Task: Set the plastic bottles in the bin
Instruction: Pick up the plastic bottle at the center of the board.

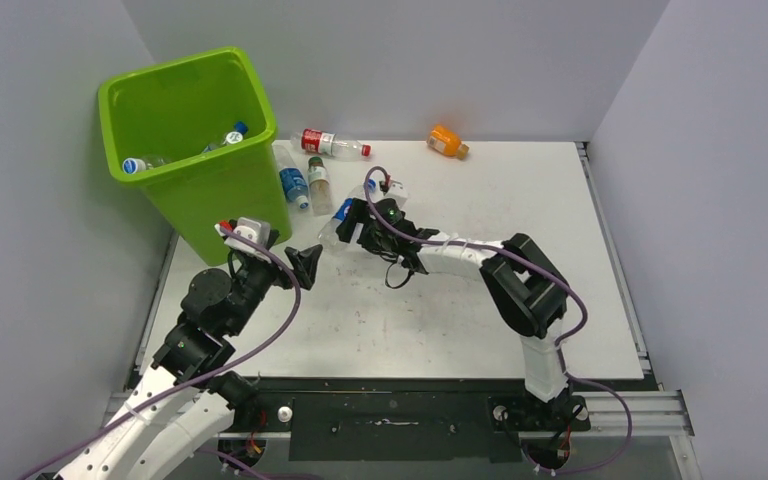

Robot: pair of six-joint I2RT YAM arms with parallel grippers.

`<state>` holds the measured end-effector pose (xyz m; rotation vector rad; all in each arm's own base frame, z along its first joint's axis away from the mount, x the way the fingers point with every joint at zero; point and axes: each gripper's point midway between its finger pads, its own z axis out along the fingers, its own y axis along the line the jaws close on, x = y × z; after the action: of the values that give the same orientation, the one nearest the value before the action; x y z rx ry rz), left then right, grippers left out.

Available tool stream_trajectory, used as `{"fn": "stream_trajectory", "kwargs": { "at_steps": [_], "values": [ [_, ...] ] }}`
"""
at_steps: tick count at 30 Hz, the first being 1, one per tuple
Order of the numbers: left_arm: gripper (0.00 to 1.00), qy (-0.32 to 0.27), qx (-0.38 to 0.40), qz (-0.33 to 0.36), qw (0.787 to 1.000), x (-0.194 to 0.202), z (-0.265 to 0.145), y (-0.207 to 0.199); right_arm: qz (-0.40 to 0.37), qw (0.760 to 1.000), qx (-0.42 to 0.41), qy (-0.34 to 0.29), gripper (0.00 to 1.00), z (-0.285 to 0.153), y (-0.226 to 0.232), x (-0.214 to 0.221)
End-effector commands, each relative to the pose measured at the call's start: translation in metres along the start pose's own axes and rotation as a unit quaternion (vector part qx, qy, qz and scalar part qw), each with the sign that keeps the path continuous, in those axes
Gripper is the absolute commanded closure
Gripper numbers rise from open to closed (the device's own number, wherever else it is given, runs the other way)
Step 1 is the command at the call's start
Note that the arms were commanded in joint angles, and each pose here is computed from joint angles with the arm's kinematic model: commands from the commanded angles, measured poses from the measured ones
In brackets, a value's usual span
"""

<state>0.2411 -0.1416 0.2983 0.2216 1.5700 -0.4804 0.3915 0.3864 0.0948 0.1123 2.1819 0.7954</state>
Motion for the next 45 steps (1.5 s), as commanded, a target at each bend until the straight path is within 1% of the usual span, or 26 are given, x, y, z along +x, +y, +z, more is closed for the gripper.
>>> {"fn": "stream_trajectory", "kwargs": {
  "at_steps": [1, 7, 22, 28, 31, 34, 36, 42, 45],
  "values": [
    [0.04, -0.029, -0.033, -0.01, 0.999, -0.021, 0.001, 0.009, 0.025, 1.0, 0.003, 0.01, 0.1, 0.017, 0.01, -0.002],
    [0.04, -0.029, -0.026, -0.011, 0.999, -0.022, 0.0, 0.007, 0.036, 0.999, -0.004, 0.012, 0.1, 0.03, 0.018, 0.007],
    [0.04, -0.032, -0.021, -0.014, 0.999, -0.023, -0.002, 0.005, 0.066, 0.998, 0.001, -0.005, 0.1, 0.046, 0.021, 0.004],
    [0.04, -0.031, -0.02, -0.014, 0.999, -0.023, -0.002, 0.004, 0.12, 0.993, 0.001, -0.016, 0.1, 0.053, 0.023, -0.001],
    [0.04, -0.03, -0.022, -0.014, 0.999, -0.022, -0.002, 0.005, 0.149, 0.988, -0.004, -0.035, 0.1, 0.054, 0.026, -0.007],
    [0.04, -0.03, -0.025, -0.013, 0.999, -0.023, -0.002, 0.006, 0.16, 0.986, -0.004, -0.05, 0.1, 0.055, 0.03, -0.012],
    [0.04, -0.031, -0.024, -0.013, 0.999, -0.023, -0.002, 0.006, 0.162, 0.986, 0.002, -0.045, 0.1, 0.059, 0.03, -0.011],
    [0.04, -0.03, -0.023, -0.013, 0.999, -0.023, -0.002, 0.006, 0.166, 0.985, 0.051, -0.002, 0.1, 0.085, 0.011, 0.015],
    [0.04, -0.029, -0.023, -0.012, 0.999, -0.022, -0.002, 0.006, 0.154, 0.984, 0.088, 0.013, 0.09, 0.092, -0.007, 0.03]
  ]
}}
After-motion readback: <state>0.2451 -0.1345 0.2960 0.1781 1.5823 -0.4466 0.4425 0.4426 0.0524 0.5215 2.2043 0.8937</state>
